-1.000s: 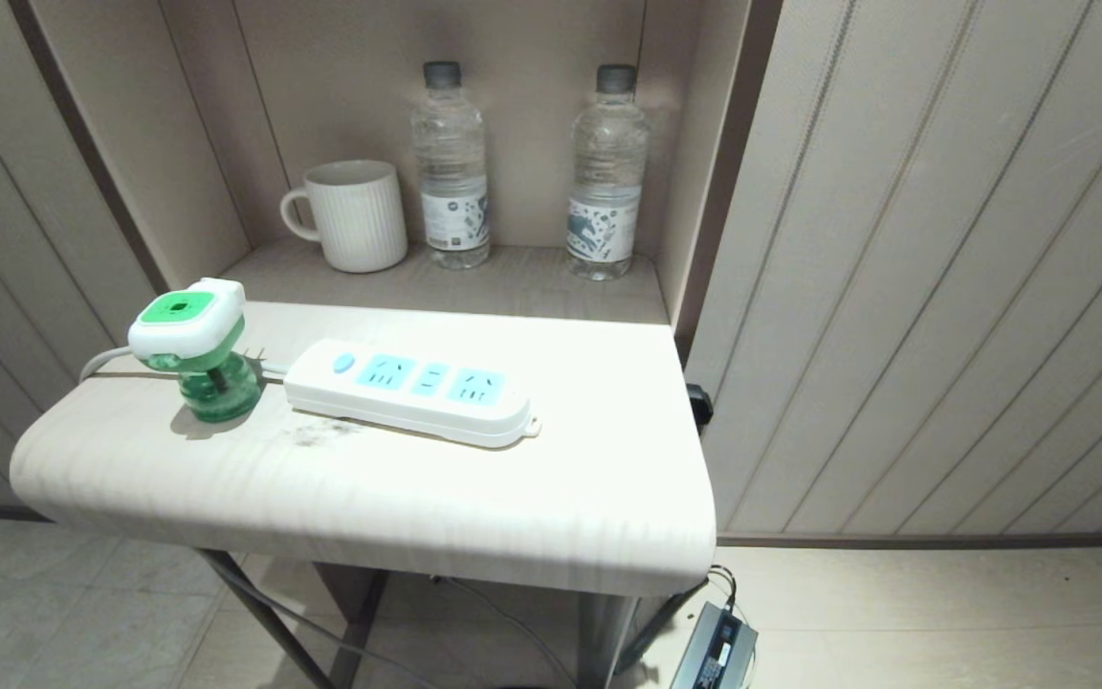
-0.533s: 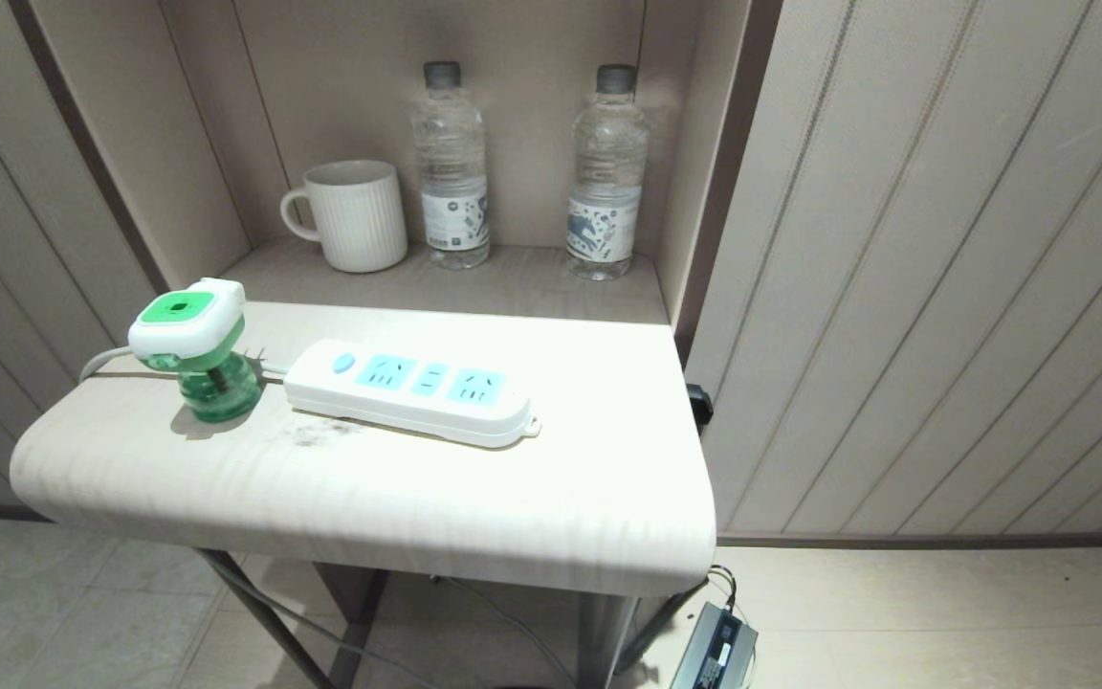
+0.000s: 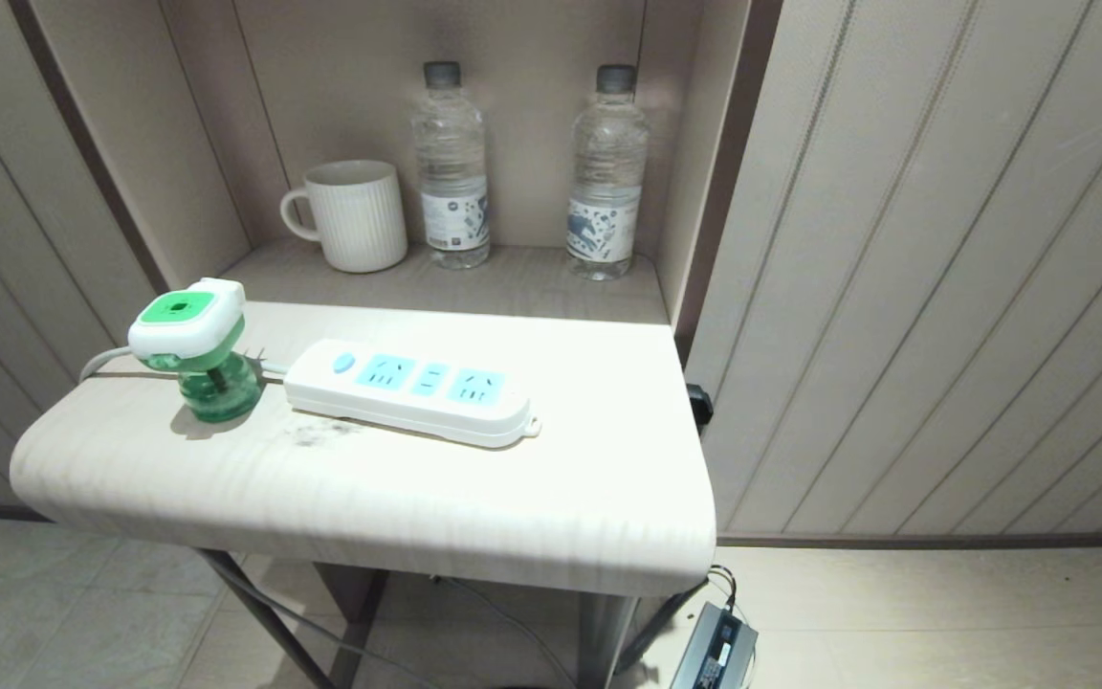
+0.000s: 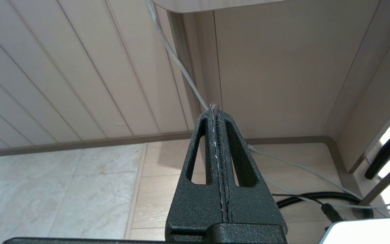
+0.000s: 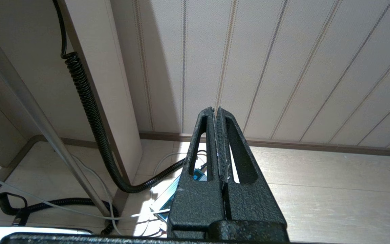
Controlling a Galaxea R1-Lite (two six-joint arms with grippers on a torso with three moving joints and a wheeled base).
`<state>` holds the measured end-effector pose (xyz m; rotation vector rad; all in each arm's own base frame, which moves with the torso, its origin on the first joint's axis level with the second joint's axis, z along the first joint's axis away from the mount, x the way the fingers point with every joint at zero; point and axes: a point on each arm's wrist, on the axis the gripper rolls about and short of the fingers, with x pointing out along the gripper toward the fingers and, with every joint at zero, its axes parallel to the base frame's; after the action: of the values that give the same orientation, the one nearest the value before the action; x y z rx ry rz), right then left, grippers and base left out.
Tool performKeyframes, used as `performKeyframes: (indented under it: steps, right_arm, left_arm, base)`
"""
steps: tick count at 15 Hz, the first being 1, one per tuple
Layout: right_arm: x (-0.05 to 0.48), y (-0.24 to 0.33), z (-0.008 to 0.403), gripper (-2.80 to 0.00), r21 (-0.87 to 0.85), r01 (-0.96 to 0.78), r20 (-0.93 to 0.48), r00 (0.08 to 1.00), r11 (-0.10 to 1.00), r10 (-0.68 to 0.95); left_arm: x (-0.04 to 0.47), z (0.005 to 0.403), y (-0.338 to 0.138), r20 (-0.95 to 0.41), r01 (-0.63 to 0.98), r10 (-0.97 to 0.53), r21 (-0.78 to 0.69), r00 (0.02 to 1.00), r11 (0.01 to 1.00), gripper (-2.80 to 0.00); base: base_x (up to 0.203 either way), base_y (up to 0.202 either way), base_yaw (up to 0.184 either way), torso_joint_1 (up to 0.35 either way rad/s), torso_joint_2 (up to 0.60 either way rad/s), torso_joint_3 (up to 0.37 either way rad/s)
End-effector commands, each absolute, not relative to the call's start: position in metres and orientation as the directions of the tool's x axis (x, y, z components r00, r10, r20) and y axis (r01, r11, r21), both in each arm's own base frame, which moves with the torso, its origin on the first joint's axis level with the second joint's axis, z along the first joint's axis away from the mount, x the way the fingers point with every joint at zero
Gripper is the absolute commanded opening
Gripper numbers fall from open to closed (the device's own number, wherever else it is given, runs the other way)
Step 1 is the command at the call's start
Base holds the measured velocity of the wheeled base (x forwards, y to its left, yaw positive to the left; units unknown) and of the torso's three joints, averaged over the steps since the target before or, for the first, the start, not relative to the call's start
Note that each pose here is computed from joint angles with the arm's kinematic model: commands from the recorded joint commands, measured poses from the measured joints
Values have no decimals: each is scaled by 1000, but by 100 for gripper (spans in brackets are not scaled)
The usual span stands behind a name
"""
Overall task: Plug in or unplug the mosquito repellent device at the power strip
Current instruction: Pick up the mosquito repellent liquid
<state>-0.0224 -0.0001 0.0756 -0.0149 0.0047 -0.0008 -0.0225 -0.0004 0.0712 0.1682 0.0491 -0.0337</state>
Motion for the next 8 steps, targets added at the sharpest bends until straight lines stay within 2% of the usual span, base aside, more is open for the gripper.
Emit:
performKeyframes:
  steps: [1,3,6,8]
  right_arm:
    - [-22,0,76,-280,-15,0,-5,1000,1000,0]
    - [-22,0,76,-280,-15,0,-5,1000,1000,0]
    - [-22,0,76,-280,-15,0,-5,1000,1000,0]
    - [-22,0,76,-280,-15,0,-5,1000,1000,0]
  left_arm:
    - [-22,76,0,-56,35,-26,168,998,985,-280]
    - [-25,95,0,-18,25,-22,160,1000,987,-280]
    - [-37,167,0,140,-5,-16,150,990,989,-280]
    - [-32,198,0,147,2,-25,150,989,989,-280]
  base:
    - [0,0,0,0,0,0]
    - [0,0,0,0,0,0]
    - [0,0,0,0,0,0]
    - [0,0,0,0,0,0]
